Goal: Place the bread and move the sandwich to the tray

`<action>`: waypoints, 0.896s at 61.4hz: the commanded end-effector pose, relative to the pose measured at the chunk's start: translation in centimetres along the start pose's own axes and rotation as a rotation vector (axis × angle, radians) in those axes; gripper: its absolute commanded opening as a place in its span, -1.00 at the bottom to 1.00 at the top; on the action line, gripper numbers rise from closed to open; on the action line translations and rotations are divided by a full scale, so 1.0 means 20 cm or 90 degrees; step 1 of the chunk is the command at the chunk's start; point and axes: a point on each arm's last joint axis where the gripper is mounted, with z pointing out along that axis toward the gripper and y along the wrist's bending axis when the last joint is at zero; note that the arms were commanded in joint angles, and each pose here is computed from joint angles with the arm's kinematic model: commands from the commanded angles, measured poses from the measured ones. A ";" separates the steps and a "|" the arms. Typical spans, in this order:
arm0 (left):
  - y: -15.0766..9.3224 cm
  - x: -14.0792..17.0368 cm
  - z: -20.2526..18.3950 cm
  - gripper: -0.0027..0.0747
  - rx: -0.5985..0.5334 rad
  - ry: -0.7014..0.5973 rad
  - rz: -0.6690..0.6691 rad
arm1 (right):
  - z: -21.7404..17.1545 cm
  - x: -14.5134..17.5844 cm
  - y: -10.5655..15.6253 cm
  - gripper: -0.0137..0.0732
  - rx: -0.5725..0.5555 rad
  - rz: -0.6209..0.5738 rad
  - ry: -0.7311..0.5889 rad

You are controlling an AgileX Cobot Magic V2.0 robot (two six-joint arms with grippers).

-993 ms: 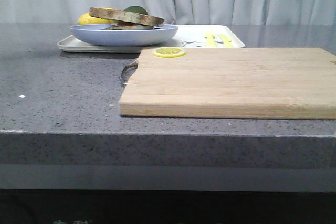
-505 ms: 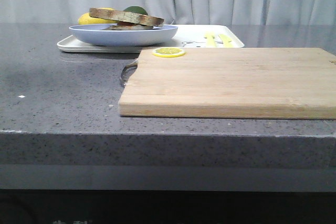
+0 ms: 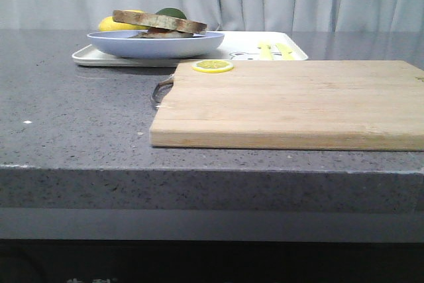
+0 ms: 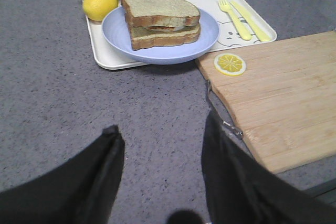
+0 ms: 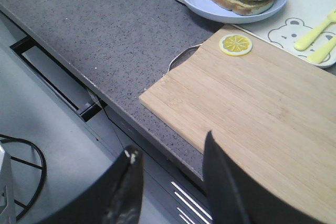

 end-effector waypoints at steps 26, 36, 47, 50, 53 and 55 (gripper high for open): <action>0.00 0.08 -0.11 -0.03 -0.030 -0.086 0.032 | -0.03 -0.06 0.00 0.03 0.004 0.003 -0.054; 0.00 0.08 -0.11 -0.20 -0.030 -0.089 0.032 | -0.02 -0.05 0.00 -0.16 0.004 0.005 -0.051; 0.00 0.08 -0.11 -0.74 -0.032 -0.099 0.032 | 0.00 -0.03 -0.01 -0.73 0.004 0.009 -0.038; 0.00 0.08 -0.11 -0.87 -0.032 -0.100 0.032 | 0.01 -0.02 -0.01 -0.85 0.004 0.010 -0.035; 0.00 0.07 -0.11 -0.99 -0.033 -0.104 0.032 | 0.01 -0.02 -0.01 -0.83 0.004 0.010 -0.034; 0.00 0.07 -0.11 -0.98 -0.033 -0.105 0.032 | 0.01 -0.02 -0.01 -0.84 0.004 0.010 -0.034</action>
